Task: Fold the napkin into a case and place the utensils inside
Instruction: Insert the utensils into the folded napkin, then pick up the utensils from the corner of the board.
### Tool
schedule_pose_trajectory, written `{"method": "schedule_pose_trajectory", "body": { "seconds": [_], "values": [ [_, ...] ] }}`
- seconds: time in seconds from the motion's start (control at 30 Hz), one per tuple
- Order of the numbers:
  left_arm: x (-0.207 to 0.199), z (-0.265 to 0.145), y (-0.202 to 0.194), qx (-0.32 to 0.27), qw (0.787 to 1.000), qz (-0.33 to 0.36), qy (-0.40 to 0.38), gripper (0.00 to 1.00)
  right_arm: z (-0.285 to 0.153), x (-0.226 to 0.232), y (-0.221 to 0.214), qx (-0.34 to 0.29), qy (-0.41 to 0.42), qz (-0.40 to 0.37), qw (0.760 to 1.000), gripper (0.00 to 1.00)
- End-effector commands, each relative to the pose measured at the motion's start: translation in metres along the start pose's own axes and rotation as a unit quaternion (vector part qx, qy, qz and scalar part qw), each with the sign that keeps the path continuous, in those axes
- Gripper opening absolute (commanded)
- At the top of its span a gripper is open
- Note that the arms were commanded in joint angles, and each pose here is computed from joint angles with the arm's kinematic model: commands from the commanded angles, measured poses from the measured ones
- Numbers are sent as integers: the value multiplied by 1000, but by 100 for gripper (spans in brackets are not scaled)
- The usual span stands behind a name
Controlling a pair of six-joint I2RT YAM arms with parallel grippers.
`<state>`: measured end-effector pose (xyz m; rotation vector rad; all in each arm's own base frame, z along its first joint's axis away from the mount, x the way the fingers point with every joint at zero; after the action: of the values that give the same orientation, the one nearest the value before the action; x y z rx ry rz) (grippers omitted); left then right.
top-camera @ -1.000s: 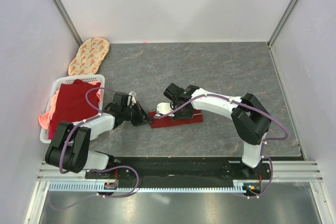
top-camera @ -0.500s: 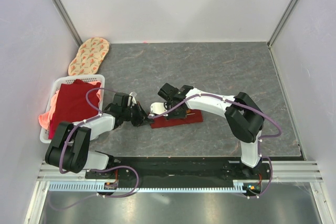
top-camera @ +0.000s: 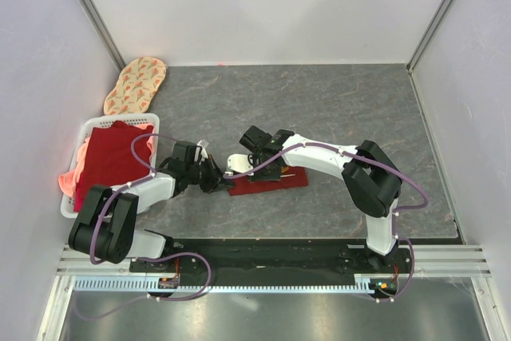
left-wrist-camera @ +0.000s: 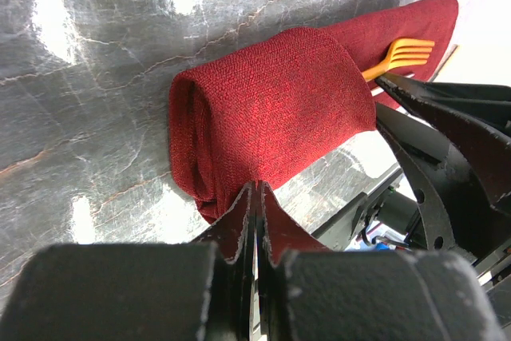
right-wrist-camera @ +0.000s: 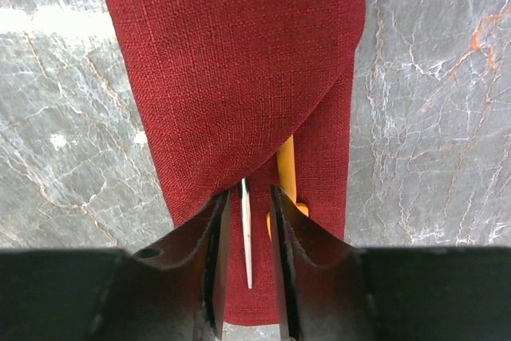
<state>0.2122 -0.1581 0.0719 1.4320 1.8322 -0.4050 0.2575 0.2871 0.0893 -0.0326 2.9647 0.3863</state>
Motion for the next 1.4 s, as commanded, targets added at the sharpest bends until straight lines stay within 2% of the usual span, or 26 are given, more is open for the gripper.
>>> {"method": "schedule_pose_trajectory", "body": {
  "seconds": [0.0,0.2,0.37,0.4,0.43,0.5,0.53,0.57,0.63,0.67,0.73,0.77,0.8,0.87,0.9,0.97,1.0,1.07,1.13,1.23,1.33,1.37],
  "values": [
    [-5,-1,6,-19,1000,22,-10,2,-17,-8,6,-31,-30,10,999,35],
    [-6,-1,7,-22,999,22,-10,2,-34,-10,-15,-23,-52,31,998,39],
    [-15,-7,9,-28,999,35,-26,3,-51,-13,-34,-40,-78,93,992,42],
    [-20,-9,10,-29,998,40,-33,4,-61,-11,-39,-45,-93,106,989,49],
    [-25,-14,11,-33,997,49,-42,6,-67,-11,-42,-55,-102,134,984,51],
    [-35,-21,13,-41,996,64,-55,14,-85,-7,-53,-75,-123,172,974,61],
    [-41,-28,12,-47,994,75,-61,17,-91,-8,-56,-86,-135,195,968,96],
    [-43,-32,10,-45,994,78,-60,25,-107,-9,-62,-97,-167,243,951,98],
    [-59,-44,12,-56,989,107,-80,32,-114,-6,-80,-94,-194,299,929,98],
    [-68,-49,14,-55,988,118,-86,38,-130,-4,-84,-121,-215,355,902,98],
    [-83,-55,9,-43,982,153,-106,43,-145,-13,-118,-106,-311,468,820,98],
    [-97,-62,11,-47,977,171,-120,46,-158,-11,-125,-138,-340,558,745,98],
    [-105,-63,2,-30,974,186,-127,47,-164,-14,-148,-122,-375,601,695,98],
    [-123,-69,-3,-27,966,215,-143,48,-165,-6,-165,-122,-356,663,647,98],
    [-132,-68,-15,-12,959,235,-157,48,-164,-6,-180,-122,-347,706,606,98],
    [-148,-70,-24,-3,950,260,-173,48,-153,-1,-187,-118,-302,741,588,98],
    [-155,-68,-37,16,944,274,-181,48,-150,-1,-202,-107,-301,773,548,98],
    [-162,-67,-47,30,938,287,-191,47,-140,4,-220,-85,-298,803,509,98],
    [-167,-66,-60,46,931,300,-201,47,-127,13,-246,-57,-303,840,446,98],
    [-169,-65,-70,57,926,311,-206,46,-110,27,-270,-30,-305,876,371,96],
    [-169,-67,-72,58,921,323,-211,45,-92,37,-277,-12,-297,893,338,92],
    [-170,-68,-72,56,919,327,-214,45,-87,37,-278,-6,-293,899,326,87]
  ]
}}
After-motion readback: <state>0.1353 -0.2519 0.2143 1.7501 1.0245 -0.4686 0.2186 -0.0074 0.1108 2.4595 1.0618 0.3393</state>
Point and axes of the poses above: each gripper's point midway between its finger pads, its own z axis out along the fingers, its own x axis along the line the jaws close on, y = z × x, the point moved 5 cm from there along -z, back along the fingers, and after that the axes turned 4 degrees about z, right-handed, at the moved point
